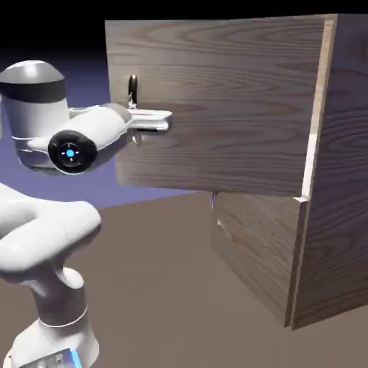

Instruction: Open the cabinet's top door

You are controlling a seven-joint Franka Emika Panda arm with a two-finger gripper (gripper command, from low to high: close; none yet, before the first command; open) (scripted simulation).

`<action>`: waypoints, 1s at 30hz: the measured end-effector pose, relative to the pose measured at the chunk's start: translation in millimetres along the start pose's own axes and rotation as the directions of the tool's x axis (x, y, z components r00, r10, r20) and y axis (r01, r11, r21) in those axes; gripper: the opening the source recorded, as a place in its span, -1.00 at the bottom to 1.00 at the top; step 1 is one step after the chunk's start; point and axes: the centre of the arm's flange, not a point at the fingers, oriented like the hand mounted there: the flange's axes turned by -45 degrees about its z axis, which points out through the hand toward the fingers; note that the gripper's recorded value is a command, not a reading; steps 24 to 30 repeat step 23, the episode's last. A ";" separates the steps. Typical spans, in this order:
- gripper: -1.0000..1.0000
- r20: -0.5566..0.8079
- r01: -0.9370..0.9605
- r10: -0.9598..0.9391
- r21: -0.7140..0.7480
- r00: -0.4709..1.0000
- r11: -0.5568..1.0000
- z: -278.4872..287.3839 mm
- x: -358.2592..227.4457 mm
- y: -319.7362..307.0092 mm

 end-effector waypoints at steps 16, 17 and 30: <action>-1.00 0.000 0.000 0.000 -0.339 1.000 0.941 -120.6 0.0 -72.4; -1.00 0.000 0.000 0.000 -0.361 1.000 0.933 -127.6 0.0 -78.6; 1.00 0.000 0.000 0.000 -0.466 1.000 0.885 -160.6 0.0 -112.2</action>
